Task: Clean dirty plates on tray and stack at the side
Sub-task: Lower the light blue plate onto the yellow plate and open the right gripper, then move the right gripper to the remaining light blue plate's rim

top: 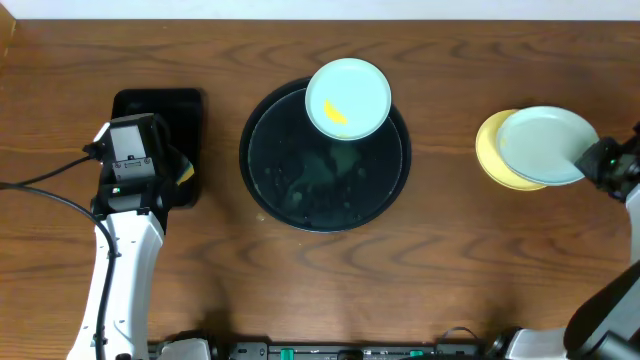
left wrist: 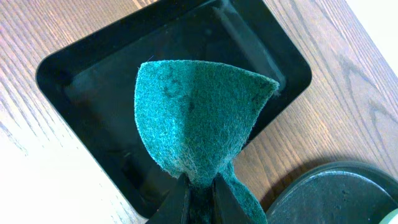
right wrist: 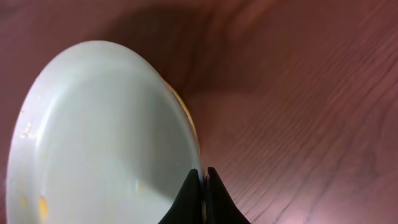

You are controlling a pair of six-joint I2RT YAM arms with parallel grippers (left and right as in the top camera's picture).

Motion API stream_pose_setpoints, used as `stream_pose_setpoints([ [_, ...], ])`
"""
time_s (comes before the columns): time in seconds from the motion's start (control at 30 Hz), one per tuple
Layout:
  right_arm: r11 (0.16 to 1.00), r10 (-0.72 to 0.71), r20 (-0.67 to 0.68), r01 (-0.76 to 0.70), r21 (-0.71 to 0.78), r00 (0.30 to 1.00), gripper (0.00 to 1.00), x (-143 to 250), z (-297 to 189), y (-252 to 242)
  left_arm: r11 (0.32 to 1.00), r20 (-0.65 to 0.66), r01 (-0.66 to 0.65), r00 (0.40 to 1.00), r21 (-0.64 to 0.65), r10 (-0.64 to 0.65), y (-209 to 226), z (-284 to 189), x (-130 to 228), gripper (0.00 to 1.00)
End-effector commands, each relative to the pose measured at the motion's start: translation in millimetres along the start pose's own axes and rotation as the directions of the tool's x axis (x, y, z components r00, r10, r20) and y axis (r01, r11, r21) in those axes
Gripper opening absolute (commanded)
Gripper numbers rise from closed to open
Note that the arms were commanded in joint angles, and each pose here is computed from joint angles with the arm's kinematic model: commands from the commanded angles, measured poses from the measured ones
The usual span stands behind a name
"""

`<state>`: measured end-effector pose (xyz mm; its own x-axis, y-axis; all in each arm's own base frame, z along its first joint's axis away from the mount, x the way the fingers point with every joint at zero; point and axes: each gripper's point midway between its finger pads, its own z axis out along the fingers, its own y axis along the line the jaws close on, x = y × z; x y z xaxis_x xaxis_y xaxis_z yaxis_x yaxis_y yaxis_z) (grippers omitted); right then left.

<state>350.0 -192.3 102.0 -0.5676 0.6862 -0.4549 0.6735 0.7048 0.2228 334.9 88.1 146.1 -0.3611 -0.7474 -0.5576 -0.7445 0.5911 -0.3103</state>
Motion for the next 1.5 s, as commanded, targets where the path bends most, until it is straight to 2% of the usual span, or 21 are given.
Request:
stream_pose_setpoints([
  [0.0,0.997,0.07,-0.01,-0.07,0.04,0.997,0.01,3.4,11.9,-8.2,1.0,0.001,0.011,1.0,-0.009,-0.011,2.8,1.4,-0.1,0.07],
  [0.17,0.998,0.064,-0.004,-0.064,0.018,0.998,0.02,0.9,18.0,-3.3,1.0,0.002,0.011,1.0,-0.009,-0.011,2.7,1.4,-0.3,0.07],
  [0.23,0.998,0.051,-0.001,-0.05,-0.026,0.999,0.1,-1.0,18.0,6.7,1.0,0.002,0.011,1.0,-0.009,-0.011,2.7,1.4,-0.3,0.08],
  [0.37,0.995,0.01,-0.007,-0.011,-0.095,1.0,0.11,0.9,17.9,25.5,1.0,0.002,0.011,1.0,-0.009,-0.011,2.6,1.4,-0.3,0.07],
  [0.4,0.995,0.003,-0.009,-0.004,-0.098,1.0,0.14,2.3,18.0,28.5,1.0,0.002,0.011,1.0,-0.009,-0.011,2.7,1.4,-0.3,0.07],
  [0.47,0.994,-0.012,-0.012,0.011,-0.107,1.0,0.3,4.9,18.2,35.2,1.0,0.002,0.011,1.0,-0.009,-0.011,2.7,1.4,-0.3,0.07],
  [0.6,0.986,-0.087,-0.012,0.085,-0.142,0.996,0.36,12.1,18.3,56.3,1.0,0.002,0.011,1.0,-0.009,-0.011,2.7,1.4,-0.3,0.07],
  [0.7,0.965,-0.191,-0.014,0.185,-0.185,0.982,0.45,24.8,17.4,82.7,1.0,0.002,0.011,1.0,-0.009,-0.011,2.7,1.4,-0.3,0.07],
  [0.93,0.826,-0.41,0.022,0.381,-0.416,0.912,0.51,70.9,1.6,175.5,1.0,0.005,0.012,1.0,-0.006,-0.012,1.9,1.4,-1.0,0.08],
  [1.07,0.736,-0.496,0.086,0.471,-0.486,0.864,0.74,100.3,-10.8,226.9,1.0,0.007,0.013,1.0,-0.005,-0.012,1.6,1.4,-1.4,0.08],
  [1.1,0.711,-0.513,0.108,0.493,-0.502,0.851,0.75,107.2,-13.8,239.7,1.0,0.007,0.013,1.0,-0.005,-0.012,1.6,1.4,-1.4,0.07],
  [1.17,0.689,-0.513,0.14,0.503,-0.522,0.847,0.75,118.2,-18.4,262.7,1.0,0.007,0.013,1.0,-0.005,-0.012,1.6,1.4,-1.4,0.07],
  [1.23,0.725,-0.468,0.15,0.475,-0.498,0.871,0.75,124.6,-17.3,277.9,1.0,0.006,0.012,1.0,-0.005,-0.012,1.6,1.4,-1.3,0.07],
  [1.33,0.747,-0.438,0.184,0.47,-0.47,0.88,0.64,135.0,-14.1,296.6,1.0,0.005,0.012,1.0,-0.007,-0.012,2.1,1.4,-0.9,0.07],
  [1.4,0.714,-0.467,0.217,0.511,-0.479,0.857,0.5,149.0,-9.6,312.8,1.0,0.005,0.012,1.0,-0.007,-0.012,2.1,1.4,-0.9,0.07],
  [1.47,0.669,-0.514,0.244,0.562,-0.486,0.823,0.49,169.1,0.8,327.4,1.0,0.005,0.012,1.0,-0.007,-0.012,2.1,1.4,-0.9,0.07],
])
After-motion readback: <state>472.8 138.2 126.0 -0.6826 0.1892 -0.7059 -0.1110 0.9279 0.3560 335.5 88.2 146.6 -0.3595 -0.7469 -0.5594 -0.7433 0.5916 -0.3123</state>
